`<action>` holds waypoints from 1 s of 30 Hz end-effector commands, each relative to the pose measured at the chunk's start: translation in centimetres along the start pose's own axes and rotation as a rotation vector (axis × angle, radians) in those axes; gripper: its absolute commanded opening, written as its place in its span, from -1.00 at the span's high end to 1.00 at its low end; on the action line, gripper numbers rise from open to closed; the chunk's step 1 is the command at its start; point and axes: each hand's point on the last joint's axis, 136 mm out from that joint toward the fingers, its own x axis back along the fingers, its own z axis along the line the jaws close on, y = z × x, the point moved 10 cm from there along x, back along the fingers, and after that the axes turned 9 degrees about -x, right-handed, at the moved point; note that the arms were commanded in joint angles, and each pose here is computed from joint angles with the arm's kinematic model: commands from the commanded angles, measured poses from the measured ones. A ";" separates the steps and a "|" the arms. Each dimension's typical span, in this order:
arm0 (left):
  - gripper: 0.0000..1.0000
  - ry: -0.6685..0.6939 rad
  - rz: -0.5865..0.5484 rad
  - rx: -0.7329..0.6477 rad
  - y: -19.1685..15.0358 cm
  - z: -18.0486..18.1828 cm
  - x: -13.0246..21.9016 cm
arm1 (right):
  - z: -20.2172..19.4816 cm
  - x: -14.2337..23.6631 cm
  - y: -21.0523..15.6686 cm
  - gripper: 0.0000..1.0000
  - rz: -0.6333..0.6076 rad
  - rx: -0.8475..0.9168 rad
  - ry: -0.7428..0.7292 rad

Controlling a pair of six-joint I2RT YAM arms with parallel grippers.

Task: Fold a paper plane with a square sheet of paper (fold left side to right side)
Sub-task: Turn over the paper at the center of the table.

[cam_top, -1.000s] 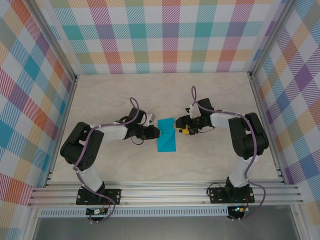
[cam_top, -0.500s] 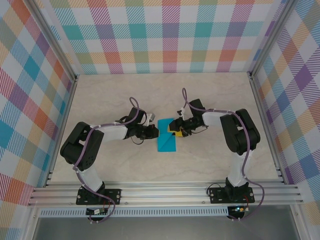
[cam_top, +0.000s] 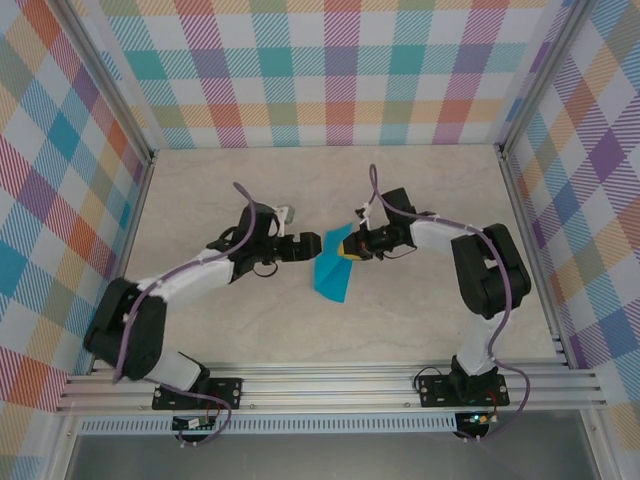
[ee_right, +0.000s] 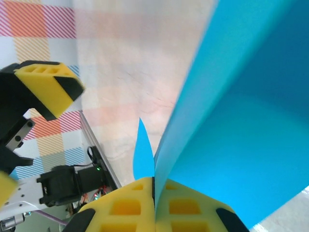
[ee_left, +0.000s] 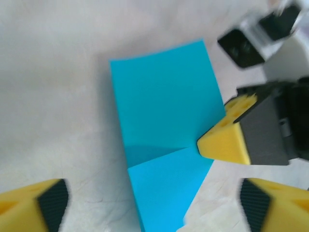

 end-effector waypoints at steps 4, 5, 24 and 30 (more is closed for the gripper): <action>-1.00 -0.007 -0.303 -0.047 3.4 -2.5 7.4 | 9.2 7.1 1.0 0.92 -0.153 0.346 0.187; -1.00 -0.044 -0.318 -0.057 3.8 -3.1 8.1 | 10.5 7.9 0.8 0.92 -0.157 0.390 0.210; -0.35 -0.608 -0.375 -0.120 7.9 -8.9 10.4 | 21.6 11.6 -4.0 0.88 -0.001 0.734 0.476; 0.33 -0.603 -0.379 -0.124 7.8 -9.1 10.9 | 21.2 11.3 -3.8 0.85 -0.021 0.706 0.453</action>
